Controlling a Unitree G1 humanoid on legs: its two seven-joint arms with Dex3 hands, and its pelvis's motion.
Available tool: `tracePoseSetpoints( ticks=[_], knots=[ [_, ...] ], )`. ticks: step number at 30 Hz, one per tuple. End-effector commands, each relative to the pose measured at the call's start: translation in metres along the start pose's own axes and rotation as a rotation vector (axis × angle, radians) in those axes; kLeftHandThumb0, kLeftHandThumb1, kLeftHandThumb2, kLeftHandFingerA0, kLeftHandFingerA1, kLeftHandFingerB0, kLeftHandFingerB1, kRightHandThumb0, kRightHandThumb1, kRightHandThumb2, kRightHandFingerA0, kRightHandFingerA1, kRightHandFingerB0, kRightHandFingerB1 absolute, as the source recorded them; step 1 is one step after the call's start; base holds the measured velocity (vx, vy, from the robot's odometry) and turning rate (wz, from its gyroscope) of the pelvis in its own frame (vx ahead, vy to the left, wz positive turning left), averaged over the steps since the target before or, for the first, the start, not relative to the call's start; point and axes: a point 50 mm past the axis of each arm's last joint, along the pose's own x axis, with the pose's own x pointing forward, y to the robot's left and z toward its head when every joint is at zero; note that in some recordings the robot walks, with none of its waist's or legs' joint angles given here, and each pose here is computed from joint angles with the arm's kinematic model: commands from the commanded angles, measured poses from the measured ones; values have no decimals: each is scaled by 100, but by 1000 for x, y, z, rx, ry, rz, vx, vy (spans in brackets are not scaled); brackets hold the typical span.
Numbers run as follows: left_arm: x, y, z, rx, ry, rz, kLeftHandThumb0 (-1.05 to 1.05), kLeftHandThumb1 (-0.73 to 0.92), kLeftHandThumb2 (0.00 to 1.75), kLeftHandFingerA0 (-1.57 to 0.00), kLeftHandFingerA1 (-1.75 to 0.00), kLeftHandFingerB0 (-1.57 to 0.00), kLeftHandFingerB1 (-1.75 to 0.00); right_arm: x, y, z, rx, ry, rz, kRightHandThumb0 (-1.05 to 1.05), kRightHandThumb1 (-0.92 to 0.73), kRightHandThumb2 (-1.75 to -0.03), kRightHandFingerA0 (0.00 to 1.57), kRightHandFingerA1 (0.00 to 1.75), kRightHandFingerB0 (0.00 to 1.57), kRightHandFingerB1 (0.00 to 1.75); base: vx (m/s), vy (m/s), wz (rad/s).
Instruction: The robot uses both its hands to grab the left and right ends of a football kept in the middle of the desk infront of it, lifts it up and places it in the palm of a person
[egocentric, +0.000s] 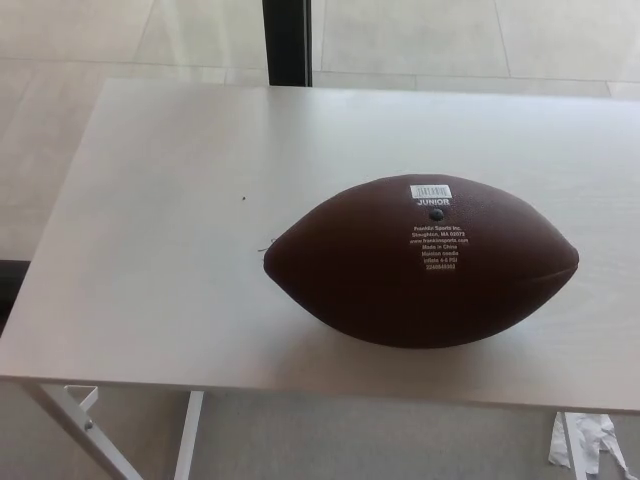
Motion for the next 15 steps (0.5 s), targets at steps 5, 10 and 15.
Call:
tracePoseSetpoints(
  ticks=[5, 10, 15],
  knots=[
    [-42, 41, 116, -456, -486, 125, -87, 91, 67, -33, -73, -20, -46, -22, -75, 108, 546, -405, -119, -93, -87, -67, 29, 42, 12, 24, 0, 0, 0],
    [-77, 16, 185, -472, -741, 91, -92, 92, 68, -35, -76, -25, -53, -45, -51, 157, 603, -597, -58, -93, -68, -108, 23, 53, 6, 33, 0, 0, 0],
    [-111, -29, 245, -421, -993, 33, -98, 85, 67, -45, -46, -38, -38, -73, -11, 202, 618, -751, 55, -94, -74, -112, 28, 54, 5, 35, 0, 0, 0]
  ],
)
